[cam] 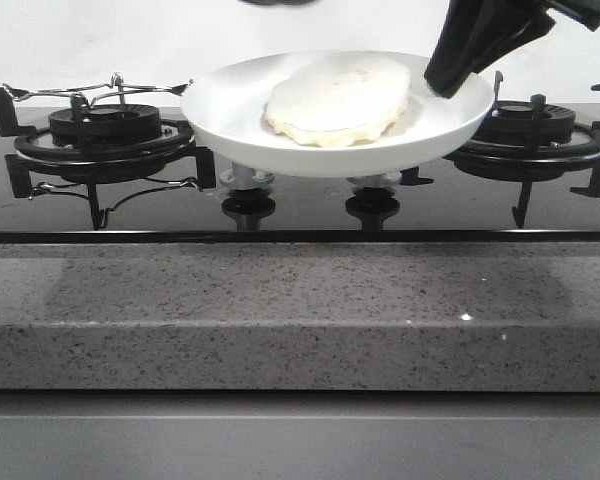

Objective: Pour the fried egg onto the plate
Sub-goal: 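Lower the empty pan back onto its burner with the left gripper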

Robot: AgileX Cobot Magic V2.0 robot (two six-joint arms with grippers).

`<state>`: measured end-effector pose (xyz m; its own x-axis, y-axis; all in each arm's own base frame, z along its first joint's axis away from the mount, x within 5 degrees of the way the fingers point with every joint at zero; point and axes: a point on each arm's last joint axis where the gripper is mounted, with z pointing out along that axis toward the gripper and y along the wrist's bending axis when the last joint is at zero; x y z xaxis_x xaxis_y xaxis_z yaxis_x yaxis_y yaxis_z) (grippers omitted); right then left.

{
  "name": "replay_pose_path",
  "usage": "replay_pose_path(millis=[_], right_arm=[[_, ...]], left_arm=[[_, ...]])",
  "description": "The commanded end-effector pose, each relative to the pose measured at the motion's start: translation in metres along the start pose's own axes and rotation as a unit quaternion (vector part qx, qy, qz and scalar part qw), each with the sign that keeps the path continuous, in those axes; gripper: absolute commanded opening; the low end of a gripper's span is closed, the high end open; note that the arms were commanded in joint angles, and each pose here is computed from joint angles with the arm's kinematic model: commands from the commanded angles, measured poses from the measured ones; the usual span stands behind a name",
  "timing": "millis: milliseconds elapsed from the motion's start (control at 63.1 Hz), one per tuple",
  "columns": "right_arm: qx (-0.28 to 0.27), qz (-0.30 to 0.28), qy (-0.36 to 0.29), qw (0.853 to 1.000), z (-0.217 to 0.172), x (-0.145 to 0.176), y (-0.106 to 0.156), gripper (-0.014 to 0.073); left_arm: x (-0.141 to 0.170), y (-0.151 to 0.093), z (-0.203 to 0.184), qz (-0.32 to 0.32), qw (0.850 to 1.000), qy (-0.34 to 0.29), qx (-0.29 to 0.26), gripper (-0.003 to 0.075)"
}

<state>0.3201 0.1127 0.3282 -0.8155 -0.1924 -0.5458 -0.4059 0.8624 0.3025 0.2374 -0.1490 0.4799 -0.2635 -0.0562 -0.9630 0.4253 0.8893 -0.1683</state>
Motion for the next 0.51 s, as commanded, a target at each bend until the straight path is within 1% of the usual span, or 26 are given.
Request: replay_pose_path(millis=[0, 143, 270, 285, 301, 317, 365, 396, 412, 460, 491], right_arm=[[-0.012, -0.001, -0.055, 0.998, -0.022, -0.01, 0.01, -0.006], [-0.012, -0.001, -0.055, 0.998, -0.022, -0.01, 0.01, -0.006], [-0.012, -0.001, -0.055, 0.998, -0.022, -0.01, 0.01, -0.006], [-0.012, -0.001, -0.055, 0.998, -0.022, -0.01, 0.01, -0.006], [-0.012, -0.001, -0.055, 0.998, -0.022, -0.01, 0.01, -0.006], [-0.012, -0.001, -0.055, 0.998, -0.022, -0.01, 0.01, -0.006], [-0.012, -0.001, -0.055, 0.998, -0.022, -0.01, 0.01, -0.006], [-0.012, -0.001, -0.055, 0.998, -0.022, -0.01, 0.01, -0.006], [-0.012, -0.001, -0.055, 0.998, -0.022, -0.01, 0.01, -0.006], [-0.012, -0.001, -0.055, 0.998, -0.022, -0.01, 0.01, -0.006], [-0.012, -0.001, -0.055, 0.998, -0.022, -0.01, 0.01, -0.006]], left_arm=[[-0.028, 0.022, -0.019, -0.085, 0.992, -0.09, 0.016, -0.002], [-0.022, 0.066, -0.014, -0.173, 0.981, -0.091, 0.008, -0.002], [-0.008, 0.107, -0.006, -0.261, 0.962, -0.079, 0.025, -0.002], [-0.007, 0.112, -0.005, -0.271, 0.959, -0.078, 0.028, -0.002], [-0.006, 0.116, -0.003, -0.292, 0.952, -0.08, 0.039, -0.002], [-0.003, 0.121, -0.002, -0.295, 0.951, -0.077, 0.044, -0.002], [0.004, 0.139, 0.003, -0.326, 0.941, -0.071, 0.06, -0.002], [0.008, 0.149, 0.006, -0.348, 0.932, -0.071, 0.072, -0.002], [0.009, 0.154, 0.007, -0.363, 0.925, -0.074, 0.081, -0.002], [0.017, 0.173, 0.013, -0.393, 0.913, -0.069, 0.091, -0.002], [0.023, 0.187, 0.017, -0.41, 0.906, -0.066, 0.087, -0.002]])
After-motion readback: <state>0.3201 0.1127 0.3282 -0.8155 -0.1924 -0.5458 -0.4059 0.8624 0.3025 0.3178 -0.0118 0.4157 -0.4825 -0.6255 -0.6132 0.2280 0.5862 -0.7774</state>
